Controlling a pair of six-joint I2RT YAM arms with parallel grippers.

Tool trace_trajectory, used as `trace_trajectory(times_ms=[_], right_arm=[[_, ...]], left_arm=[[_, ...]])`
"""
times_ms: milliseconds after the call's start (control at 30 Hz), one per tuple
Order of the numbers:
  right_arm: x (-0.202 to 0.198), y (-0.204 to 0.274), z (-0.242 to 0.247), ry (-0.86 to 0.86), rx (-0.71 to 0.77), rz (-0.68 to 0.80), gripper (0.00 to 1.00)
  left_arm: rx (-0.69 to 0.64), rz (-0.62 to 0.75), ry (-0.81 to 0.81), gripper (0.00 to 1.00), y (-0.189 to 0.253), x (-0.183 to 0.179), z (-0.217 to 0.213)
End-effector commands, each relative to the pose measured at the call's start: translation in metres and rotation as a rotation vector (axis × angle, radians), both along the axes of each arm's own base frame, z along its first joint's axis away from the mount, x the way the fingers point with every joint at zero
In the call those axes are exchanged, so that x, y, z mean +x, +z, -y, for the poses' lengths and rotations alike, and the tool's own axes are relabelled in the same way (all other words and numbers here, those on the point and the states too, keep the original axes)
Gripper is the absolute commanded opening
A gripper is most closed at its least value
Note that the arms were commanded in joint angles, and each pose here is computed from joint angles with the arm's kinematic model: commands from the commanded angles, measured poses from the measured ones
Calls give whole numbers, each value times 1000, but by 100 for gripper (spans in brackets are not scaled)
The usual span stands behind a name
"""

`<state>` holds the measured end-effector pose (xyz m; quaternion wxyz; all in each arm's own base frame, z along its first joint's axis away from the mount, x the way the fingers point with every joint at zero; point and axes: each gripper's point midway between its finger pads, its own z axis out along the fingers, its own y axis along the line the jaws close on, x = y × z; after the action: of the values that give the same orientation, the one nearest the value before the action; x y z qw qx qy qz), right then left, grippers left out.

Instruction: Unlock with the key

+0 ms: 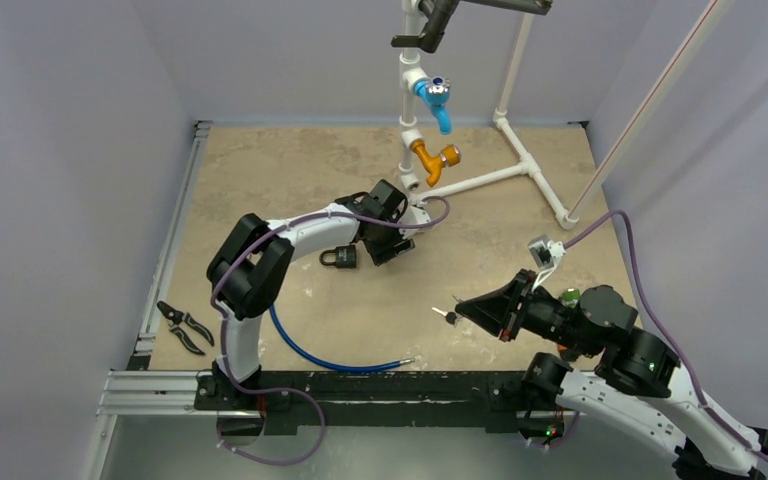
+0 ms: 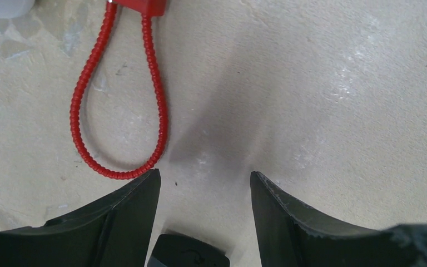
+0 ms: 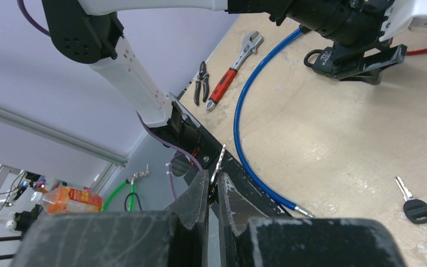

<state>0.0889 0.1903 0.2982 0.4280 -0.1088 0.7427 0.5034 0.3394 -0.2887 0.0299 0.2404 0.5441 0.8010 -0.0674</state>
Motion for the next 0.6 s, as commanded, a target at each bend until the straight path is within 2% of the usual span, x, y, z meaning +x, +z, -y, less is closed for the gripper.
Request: trace_trajectory(times_ms=[0, 233, 367, 567], right_arm=[[-1, 8, -8, 33, 34, 22, 0], [-2, 4, -15, 63, 20, 16, 0], [-4, 4, -17, 77, 21, 17, 0], [-3, 4, -22, 95, 12, 11, 0]], left_arm=[[-64, 43, 81, 60, 15, 21, 6], [-44, 30, 129, 57, 8, 30, 4], [-26, 4, 148, 59, 6, 31, 5], [-31, -18, 60, 58, 1, 11, 13]])
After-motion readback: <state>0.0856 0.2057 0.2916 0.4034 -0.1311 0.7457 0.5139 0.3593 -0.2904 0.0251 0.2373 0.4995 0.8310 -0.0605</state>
